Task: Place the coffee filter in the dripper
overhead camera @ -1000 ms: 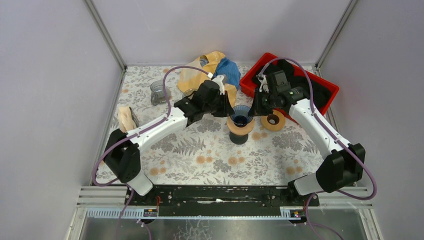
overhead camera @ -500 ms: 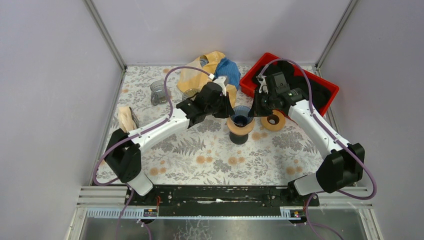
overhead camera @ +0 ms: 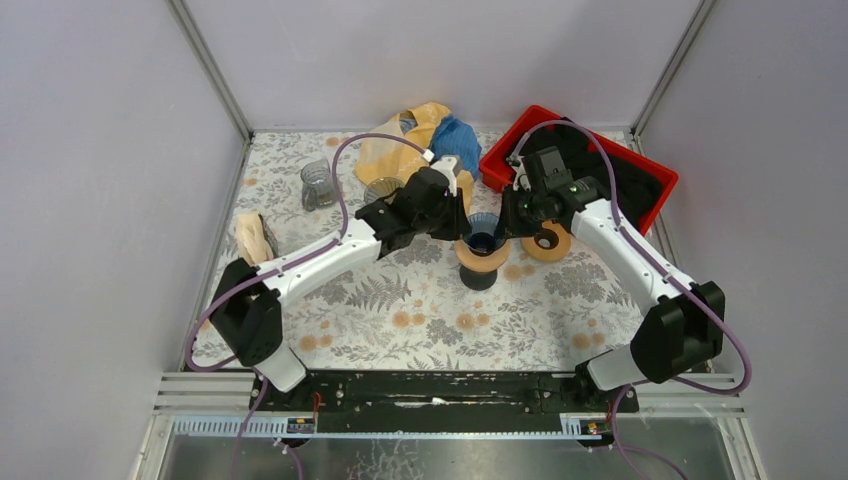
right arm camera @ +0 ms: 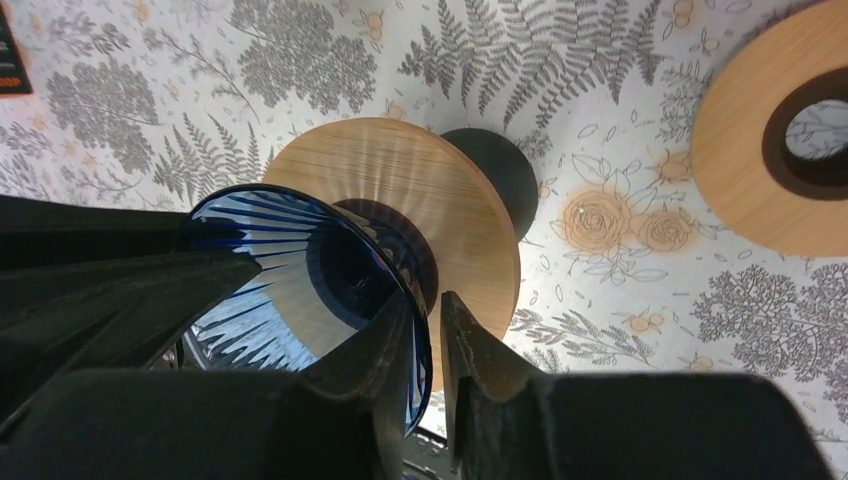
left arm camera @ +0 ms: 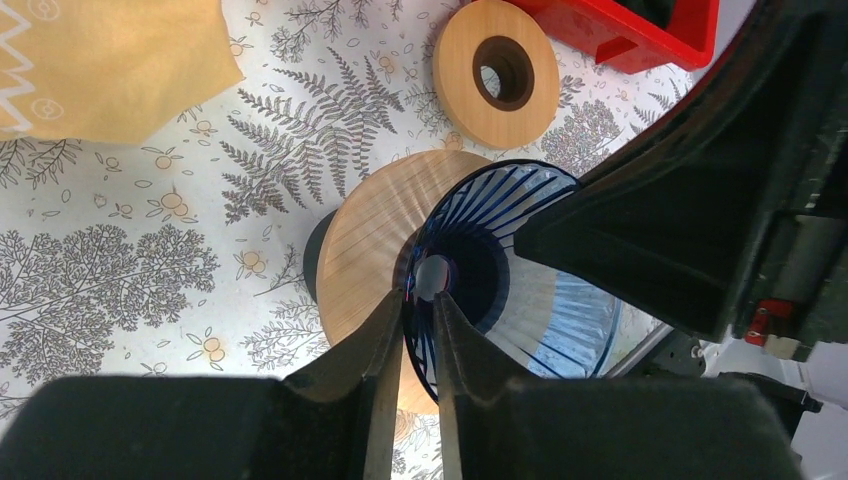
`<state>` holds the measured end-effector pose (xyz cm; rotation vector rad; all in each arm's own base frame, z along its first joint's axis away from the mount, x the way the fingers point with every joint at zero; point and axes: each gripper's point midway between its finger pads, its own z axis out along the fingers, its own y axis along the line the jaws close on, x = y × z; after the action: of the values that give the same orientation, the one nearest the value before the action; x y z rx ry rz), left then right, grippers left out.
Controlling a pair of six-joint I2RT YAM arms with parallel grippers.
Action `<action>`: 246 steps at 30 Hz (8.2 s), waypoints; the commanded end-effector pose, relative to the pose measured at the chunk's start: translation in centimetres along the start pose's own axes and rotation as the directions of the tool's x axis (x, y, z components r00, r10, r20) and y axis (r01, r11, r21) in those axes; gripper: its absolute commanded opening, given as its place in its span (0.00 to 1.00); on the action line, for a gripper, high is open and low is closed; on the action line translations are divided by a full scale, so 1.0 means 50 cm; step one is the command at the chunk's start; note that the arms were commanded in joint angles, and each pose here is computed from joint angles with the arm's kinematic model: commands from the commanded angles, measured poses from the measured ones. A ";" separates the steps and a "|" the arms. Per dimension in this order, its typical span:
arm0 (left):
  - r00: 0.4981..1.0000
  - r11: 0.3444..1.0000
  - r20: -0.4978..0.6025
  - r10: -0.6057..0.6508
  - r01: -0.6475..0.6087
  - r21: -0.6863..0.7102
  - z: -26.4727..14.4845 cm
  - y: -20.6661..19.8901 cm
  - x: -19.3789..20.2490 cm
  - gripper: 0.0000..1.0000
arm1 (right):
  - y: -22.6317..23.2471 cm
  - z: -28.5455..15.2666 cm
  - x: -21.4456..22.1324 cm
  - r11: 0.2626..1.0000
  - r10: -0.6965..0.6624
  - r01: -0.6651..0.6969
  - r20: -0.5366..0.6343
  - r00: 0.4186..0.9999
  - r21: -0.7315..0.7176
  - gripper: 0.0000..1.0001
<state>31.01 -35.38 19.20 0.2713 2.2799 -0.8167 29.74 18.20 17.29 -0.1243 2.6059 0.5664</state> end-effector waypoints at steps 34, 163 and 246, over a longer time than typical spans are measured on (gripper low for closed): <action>0.971 0.974 0.237 0.030 0.025 -0.226 -0.203 0.144 -0.096 0.64 | 0.040 -0.175 -0.061 0.995 -0.083 0.099 0.346 0.934 -0.028 0.87; 0.829 0.577 0.540 -0.147 0.515 -0.634 -0.630 0.665 -0.142 0.00 | 0.047 -0.165 0.035 0.957 -0.230 0.286 0.490 0.841 -0.041 0.99; 0.882 0.866 0.442 0.161 0.088 -0.492 -0.291 0.040 -0.187 0.00 | 0.319 -0.091 -0.041 0.816 -0.254 0.573 0.844 0.472 -0.075 0.92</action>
<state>30.57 -24.77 31.54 -0.0856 1.9551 -0.2236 26.10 30.29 24.82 -0.5303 1.5915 0.7287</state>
